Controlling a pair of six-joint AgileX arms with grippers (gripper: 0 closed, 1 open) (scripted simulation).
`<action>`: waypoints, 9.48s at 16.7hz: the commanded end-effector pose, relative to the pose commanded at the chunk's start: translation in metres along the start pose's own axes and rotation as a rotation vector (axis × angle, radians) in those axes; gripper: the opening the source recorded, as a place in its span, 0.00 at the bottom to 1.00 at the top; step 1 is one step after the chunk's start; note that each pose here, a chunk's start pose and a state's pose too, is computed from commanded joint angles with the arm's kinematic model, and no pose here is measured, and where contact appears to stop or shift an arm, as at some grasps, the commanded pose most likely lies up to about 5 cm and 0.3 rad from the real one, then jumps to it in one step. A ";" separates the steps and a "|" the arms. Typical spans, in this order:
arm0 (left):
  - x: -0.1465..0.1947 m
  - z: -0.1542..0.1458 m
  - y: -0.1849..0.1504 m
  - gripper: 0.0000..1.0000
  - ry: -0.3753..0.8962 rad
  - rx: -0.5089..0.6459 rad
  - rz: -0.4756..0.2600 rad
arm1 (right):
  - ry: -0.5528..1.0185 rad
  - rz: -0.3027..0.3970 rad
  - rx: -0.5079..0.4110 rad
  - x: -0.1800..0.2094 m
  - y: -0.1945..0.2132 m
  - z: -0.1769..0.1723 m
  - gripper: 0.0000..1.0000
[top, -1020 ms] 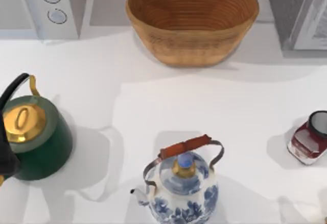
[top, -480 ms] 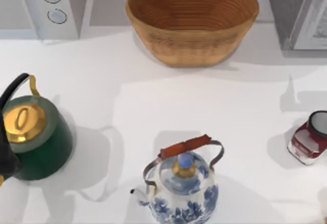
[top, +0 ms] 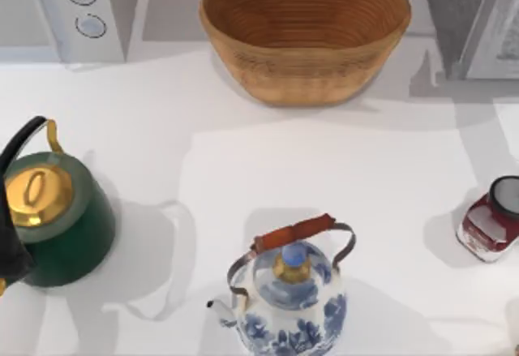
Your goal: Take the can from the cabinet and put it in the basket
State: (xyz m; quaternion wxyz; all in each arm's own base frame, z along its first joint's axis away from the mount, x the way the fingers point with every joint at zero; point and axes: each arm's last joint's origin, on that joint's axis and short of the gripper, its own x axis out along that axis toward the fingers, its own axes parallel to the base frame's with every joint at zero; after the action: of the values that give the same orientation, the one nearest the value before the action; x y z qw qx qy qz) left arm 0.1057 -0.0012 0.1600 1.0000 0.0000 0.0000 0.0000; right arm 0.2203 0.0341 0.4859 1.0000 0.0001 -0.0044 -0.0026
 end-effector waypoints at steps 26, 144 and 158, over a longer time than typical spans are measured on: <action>0.000 0.000 0.000 1.00 0.000 0.000 0.000 | 0.000 -0.012 0.001 0.086 0.011 0.022 1.00; 0.000 0.000 0.000 1.00 0.000 0.000 0.000 | 0.011 0.006 0.000 0.192 0.240 -0.263 0.00; 0.000 0.000 0.000 1.00 0.000 0.000 0.000 | 0.008 0.008 0.000 0.202 0.241 -0.267 0.60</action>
State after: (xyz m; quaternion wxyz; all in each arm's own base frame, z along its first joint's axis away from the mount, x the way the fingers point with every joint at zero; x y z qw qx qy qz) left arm 0.1057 -0.0012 0.1600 1.0000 0.0000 0.0000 0.0000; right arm 0.4256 0.2742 0.2212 1.0000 0.0003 -0.0004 0.0012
